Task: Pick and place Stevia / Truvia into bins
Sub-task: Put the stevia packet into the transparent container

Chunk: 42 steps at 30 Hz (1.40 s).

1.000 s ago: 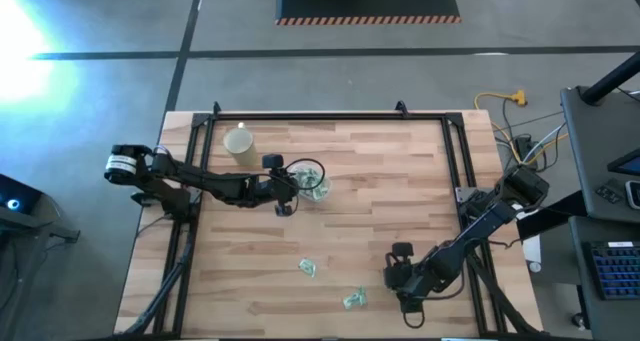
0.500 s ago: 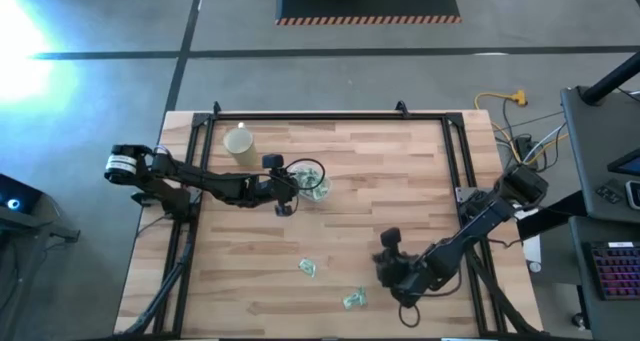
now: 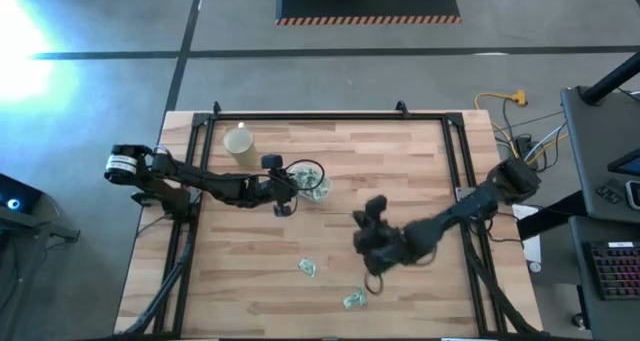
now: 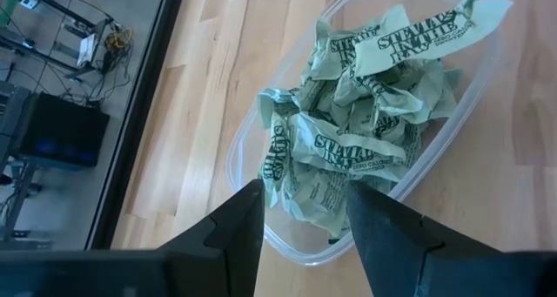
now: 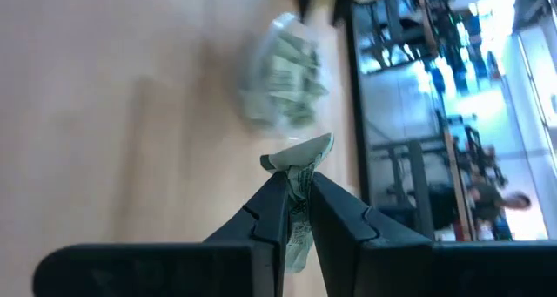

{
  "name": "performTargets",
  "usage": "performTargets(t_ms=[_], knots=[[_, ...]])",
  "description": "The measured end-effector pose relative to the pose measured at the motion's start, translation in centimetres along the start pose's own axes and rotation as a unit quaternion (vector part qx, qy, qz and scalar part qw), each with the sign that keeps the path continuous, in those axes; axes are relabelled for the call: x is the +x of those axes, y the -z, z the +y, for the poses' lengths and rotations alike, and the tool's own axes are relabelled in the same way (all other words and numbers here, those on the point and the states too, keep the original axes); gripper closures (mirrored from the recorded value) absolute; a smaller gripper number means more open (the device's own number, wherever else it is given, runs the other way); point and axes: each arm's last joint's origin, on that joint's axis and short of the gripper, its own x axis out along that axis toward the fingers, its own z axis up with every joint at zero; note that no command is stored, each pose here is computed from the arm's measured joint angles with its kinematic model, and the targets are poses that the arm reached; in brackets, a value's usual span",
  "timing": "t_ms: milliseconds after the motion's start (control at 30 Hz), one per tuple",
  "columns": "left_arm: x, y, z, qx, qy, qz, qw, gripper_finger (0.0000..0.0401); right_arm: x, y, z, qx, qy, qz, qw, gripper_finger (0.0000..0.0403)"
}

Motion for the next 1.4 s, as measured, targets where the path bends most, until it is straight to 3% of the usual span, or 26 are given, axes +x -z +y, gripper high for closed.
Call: performTargets(t_ms=[167,333,567,733,933,1133,1400], knots=[[0.0,0.2,0.1,0.006,-0.023,0.012,1.0,0.0252,3.8,-0.3,-3.4,0.024,0.025,0.038,0.999,0.0365],[-0.6,0.5,0.6,0.0,-0.066,0.03,0.997,0.0252,7.6,0.0,-6.6,0.056,-0.012,0.049,0.997,0.0365],[-3.8,-0.7,0.8,-0.013,-0.052,-0.031,0.998,0.0252,11.8,1.3,-10.3,0.122,-0.074,0.012,0.99,0.0364],[-7.6,-1.4,0.6,-0.026,-0.02,-0.097,0.995,0.0252,13.6,1.9,-12.0,0.163,-0.146,-0.064,0.974,0.0364],[-12.3,-1.4,0.4,-0.035,0.03,-0.182,0.982,0.0252,14.5,2.2,-13.0,0.189,-0.197,-0.155,0.95,0.0364],[-15.7,-1.1,0.1,-0.036,0.079,-0.244,0.966,0.0252,15.7,2.1,-12.6,0.197,-0.226,-0.201,0.933,0.0364],[-17.1,-0.9,-0.6,-0.023,0.11,-0.268,0.957,0.0252,18.7,3.2,-11.0,0.2,-0.227,-0.181,0.936,0.0364]])
